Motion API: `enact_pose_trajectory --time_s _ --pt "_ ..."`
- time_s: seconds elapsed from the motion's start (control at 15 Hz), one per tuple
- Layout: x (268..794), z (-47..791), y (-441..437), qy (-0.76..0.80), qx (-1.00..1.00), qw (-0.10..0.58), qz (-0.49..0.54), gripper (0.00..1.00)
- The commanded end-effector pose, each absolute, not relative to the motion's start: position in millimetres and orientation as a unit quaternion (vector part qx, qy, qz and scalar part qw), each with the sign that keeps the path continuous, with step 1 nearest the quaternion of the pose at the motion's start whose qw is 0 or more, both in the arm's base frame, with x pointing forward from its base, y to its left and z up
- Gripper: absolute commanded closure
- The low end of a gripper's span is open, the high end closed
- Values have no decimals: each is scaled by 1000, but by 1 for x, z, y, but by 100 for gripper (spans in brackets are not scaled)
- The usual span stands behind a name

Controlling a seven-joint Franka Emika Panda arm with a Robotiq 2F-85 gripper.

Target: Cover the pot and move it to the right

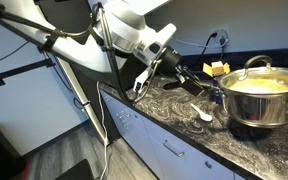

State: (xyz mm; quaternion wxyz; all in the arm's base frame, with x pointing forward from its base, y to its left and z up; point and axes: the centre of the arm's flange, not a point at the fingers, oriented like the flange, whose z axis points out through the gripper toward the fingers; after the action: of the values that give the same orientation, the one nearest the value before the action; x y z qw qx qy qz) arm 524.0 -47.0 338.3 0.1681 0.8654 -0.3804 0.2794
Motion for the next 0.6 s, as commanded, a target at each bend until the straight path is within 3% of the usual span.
enact_pose_trajectory --time_s 0.0,0.13,0.2,0.53 --pt "527 335 -47 -379 866 168 278 90" --pt "530 332 -46 -378 868 167 277 90" --pt "532 332 -49 -388 862 173 276 97" --pt "531 310 -84 -452 832 183 263 97"
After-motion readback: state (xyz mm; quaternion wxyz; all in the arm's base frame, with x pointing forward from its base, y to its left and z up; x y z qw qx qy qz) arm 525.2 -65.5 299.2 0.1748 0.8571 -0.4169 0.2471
